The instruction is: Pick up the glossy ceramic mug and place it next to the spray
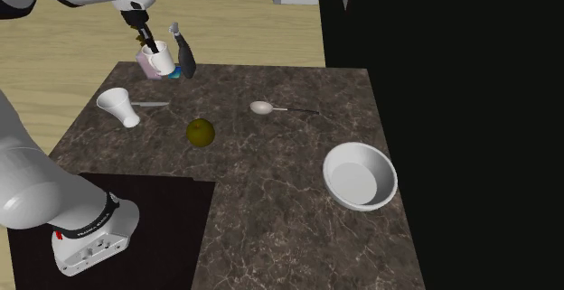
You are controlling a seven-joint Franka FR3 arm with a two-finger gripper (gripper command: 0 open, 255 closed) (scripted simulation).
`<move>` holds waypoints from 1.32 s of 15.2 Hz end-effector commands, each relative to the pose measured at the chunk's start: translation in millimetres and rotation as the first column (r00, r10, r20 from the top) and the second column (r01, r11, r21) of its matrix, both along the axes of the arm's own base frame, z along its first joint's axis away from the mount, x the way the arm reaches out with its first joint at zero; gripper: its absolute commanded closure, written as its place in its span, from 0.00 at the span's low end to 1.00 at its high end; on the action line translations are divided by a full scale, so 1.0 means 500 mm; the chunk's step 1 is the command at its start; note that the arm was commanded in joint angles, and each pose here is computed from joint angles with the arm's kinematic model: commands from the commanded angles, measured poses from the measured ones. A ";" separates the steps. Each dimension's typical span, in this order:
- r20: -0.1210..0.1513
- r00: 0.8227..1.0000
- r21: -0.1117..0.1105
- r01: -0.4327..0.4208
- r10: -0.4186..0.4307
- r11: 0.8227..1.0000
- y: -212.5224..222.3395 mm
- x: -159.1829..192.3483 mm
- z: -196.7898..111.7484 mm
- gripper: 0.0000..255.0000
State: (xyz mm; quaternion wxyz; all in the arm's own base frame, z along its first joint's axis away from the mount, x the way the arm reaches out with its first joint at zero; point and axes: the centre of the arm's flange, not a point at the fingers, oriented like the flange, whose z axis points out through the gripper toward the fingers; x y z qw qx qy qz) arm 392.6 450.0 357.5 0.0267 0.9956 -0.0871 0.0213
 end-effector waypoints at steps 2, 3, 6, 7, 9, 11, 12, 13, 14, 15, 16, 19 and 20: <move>0.000 1.000 0.001 0.000 0.000 1.000 0.001 0.001 -0.031 1.00; 0.000 1.000 0.001 0.000 0.000 1.000 0.001 0.001 -0.042 1.00; 0.000 1.000 0.001 0.000 0.000 1.000 0.001 0.001 -0.073 1.00; 0.000 1.000 0.001 0.000 0.000 1.000 0.001 0.001 -0.084 1.00; 0.000 1.000 0.001 0.000 0.000 1.000 0.001 0.001 -0.105 1.00; 0.000 1.000 0.001 0.000 0.000 1.000 0.001 0.001 -0.126 1.00; 0.000 1.000 0.001 0.000 0.000 1.000 0.001 0.001 -0.137 1.00; 0.000 1.000 0.001 0.000 0.000 1.000 0.001 0.001 -0.147 1.00; 0.000 1.000 0.001 0.000 0.000 1.000 0.001 0.001 -0.158 1.00; 0.000 1.000 0.001 0.000 0.000 1.000 0.001 0.001 -0.168 1.00; 0.000 1.000 0.001 0.000 0.000 1.000 0.001 0.001 -0.179 1.00; 0.000 1.000 0.001 0.000 0.000 1.000 0.001 0.001 -0.211 1.00; 0.000 1.000 0.001 0.000 0.000 1.000 0.001 0.001 -0.218 1.00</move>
